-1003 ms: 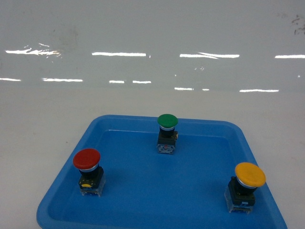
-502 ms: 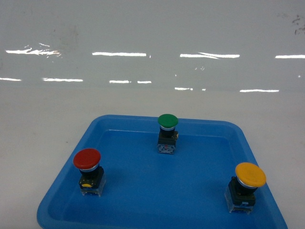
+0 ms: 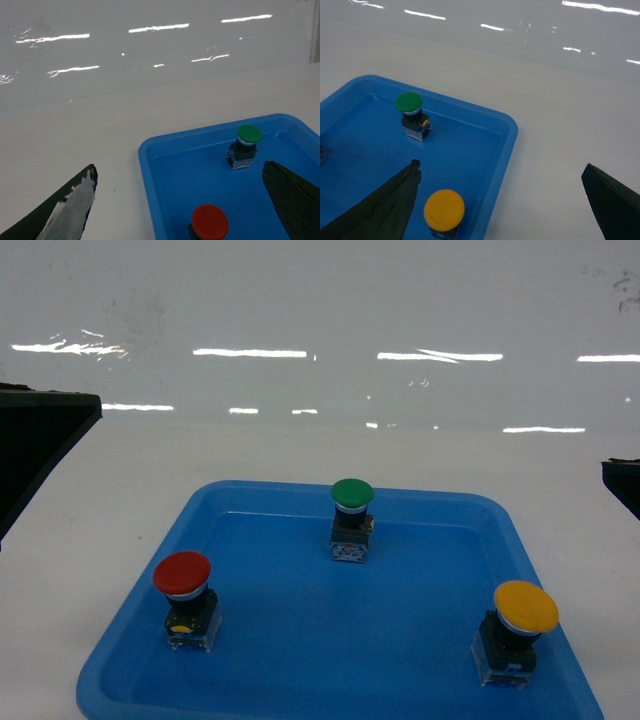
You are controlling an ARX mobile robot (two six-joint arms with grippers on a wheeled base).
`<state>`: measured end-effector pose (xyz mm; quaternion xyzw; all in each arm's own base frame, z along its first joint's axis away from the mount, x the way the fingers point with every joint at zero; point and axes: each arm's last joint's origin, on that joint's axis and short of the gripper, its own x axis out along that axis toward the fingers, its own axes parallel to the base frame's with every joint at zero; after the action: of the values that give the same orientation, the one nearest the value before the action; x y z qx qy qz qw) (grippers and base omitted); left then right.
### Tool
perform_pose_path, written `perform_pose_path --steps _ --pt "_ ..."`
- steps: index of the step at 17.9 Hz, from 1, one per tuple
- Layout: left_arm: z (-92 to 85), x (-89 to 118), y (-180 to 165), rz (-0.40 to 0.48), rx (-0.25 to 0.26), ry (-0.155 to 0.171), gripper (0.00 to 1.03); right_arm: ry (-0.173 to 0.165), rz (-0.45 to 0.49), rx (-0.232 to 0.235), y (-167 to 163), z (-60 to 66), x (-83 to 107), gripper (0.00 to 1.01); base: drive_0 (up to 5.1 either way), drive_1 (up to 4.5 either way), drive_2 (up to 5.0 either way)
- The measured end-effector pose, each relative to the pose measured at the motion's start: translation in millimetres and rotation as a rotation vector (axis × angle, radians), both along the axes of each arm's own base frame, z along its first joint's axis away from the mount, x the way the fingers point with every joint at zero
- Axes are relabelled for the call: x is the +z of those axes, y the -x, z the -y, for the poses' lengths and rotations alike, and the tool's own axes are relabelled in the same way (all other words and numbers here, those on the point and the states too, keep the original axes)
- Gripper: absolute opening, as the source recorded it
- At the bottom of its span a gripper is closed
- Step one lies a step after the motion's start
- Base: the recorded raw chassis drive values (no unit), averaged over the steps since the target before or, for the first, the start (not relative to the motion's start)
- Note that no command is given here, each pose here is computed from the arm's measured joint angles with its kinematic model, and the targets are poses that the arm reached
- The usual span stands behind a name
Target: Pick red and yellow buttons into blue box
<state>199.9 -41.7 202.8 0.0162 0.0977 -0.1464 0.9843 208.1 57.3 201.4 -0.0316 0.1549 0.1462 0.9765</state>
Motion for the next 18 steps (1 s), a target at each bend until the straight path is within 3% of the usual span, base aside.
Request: perform_pose_path --steps 4,7,12,16,18 --pt "1.6 4 3 0.017 -0.017 0.003 0.98 0.037 -0.008 0.032 0 -16.7 2.4 0.98 0.0 0.00 0.0" --pt "1.6 4 3 0.017 -0.017 0.002 0.98 0.082 -0.080 0.069 -10 -33.7 -13.9 0.98 0.0 0.00 0.0" --pt "1.6 4 3 0.016 -0.017 0.003 0.98 0.091 -0.098 0.104 -13 -44.4 -20.7 0.98 0.0 0.00 0.0" --pt "1.6 4 3 0.017 -0.017 0.003 0.98 0.134 -0.216 0.105 -14 -40.8 -52.4 0.98 0.0 0.00 0.0" --pt "1.6 4 3 0.017 -0.017 0.002 0.98 0.137 -0.238 0.103 -12 -37.2 -59.6 0.98 0.0 0.00 0.0"
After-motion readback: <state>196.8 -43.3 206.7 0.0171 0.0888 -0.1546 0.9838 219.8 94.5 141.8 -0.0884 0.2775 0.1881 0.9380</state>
